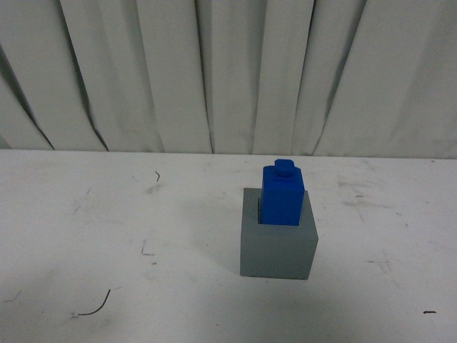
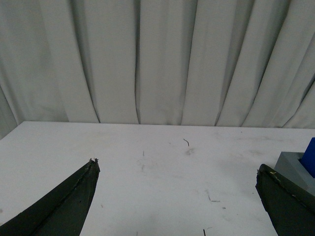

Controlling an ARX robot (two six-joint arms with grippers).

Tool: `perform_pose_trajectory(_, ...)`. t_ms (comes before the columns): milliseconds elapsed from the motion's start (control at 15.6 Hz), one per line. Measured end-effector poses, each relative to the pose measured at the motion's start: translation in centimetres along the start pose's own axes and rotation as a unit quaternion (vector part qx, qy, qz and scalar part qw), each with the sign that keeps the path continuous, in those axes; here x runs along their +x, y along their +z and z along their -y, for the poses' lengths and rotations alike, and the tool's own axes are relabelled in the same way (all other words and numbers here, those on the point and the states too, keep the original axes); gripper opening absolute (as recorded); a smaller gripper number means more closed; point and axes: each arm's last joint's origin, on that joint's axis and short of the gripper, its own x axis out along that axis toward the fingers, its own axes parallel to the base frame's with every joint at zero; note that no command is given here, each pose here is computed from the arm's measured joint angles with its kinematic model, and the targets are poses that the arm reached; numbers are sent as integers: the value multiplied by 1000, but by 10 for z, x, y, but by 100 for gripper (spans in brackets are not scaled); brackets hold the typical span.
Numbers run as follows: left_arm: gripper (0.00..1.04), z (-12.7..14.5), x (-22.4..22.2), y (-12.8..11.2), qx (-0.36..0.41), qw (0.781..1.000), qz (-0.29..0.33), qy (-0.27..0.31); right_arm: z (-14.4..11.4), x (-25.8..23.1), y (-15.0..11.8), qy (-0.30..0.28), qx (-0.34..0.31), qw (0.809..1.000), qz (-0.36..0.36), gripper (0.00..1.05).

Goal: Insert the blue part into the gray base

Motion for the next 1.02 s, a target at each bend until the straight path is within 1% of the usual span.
perform_pose_trajectory(128,98,0,0,0,0,1000,0,0,0,0,0,0,1,1000,0,100)
perform_pose_trajectory(192,98,0,0,0,0,1000,0,0,0,0,0,0,1,1000,0,97)
perform_pose_trajectory(256,98,0,0,0,0,1000,0,0,0,0,0,0,1,1000,0,98)
perform_pose_trajectory(1025,98,0,0,0,0,1000,0,0,0,0,0,0,1,1000,0,98)
